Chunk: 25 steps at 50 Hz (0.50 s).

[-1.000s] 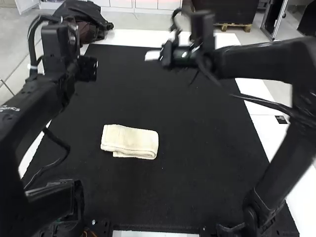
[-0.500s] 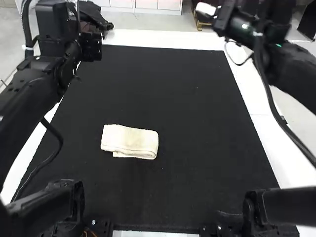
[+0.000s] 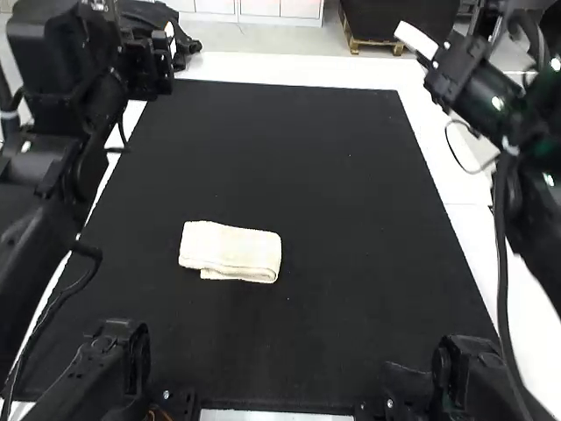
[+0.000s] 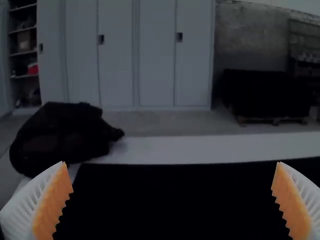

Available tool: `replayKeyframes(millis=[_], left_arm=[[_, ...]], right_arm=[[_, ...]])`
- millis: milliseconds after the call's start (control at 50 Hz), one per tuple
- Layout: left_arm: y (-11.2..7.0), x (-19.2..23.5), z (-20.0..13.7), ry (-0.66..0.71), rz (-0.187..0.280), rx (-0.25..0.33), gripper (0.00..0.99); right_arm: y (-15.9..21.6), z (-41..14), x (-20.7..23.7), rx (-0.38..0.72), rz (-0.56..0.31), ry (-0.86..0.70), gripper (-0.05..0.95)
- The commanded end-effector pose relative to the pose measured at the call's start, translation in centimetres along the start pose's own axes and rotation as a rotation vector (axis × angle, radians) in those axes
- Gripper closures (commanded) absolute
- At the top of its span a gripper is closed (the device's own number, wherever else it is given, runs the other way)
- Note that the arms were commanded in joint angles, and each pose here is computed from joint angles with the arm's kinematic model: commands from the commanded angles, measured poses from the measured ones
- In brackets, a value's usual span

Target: Fold the towel.

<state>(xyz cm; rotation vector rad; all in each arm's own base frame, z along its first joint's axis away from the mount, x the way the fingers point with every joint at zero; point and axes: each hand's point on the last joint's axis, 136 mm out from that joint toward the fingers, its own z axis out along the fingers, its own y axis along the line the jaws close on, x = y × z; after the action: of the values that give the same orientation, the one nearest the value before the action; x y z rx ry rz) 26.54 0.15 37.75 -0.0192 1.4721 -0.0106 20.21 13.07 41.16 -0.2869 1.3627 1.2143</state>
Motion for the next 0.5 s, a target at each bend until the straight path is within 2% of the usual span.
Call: replayKeyframes(millis=[0,240,380,480], left_arm=[[-0.3,-1.1,-1.7,-0.056,-0.024,0.017,0.062],[-0.5,-2.7,-6.1,-0.165,-0.038,0.038,0.067],[-0.6,-2.9,-8.9,-0.244,-0.059,0.045,0.067],[-0.4,-2.8,-10.7,-0.298,-0.071,0.038,0.067]], right_arm=[[4.4,-2.1,-0.3,-0.070,-0.082,-0.045,0.92],[10.6,-6.2,0.3,-0.140,-0.206,-0.149,0.92],[12.3,-8.2,-0.1,-0.147,-0.259,-0.269,0.92],[12.6,-8.4,-0.9,-0.132,-0.271,-0.293,0.92]])
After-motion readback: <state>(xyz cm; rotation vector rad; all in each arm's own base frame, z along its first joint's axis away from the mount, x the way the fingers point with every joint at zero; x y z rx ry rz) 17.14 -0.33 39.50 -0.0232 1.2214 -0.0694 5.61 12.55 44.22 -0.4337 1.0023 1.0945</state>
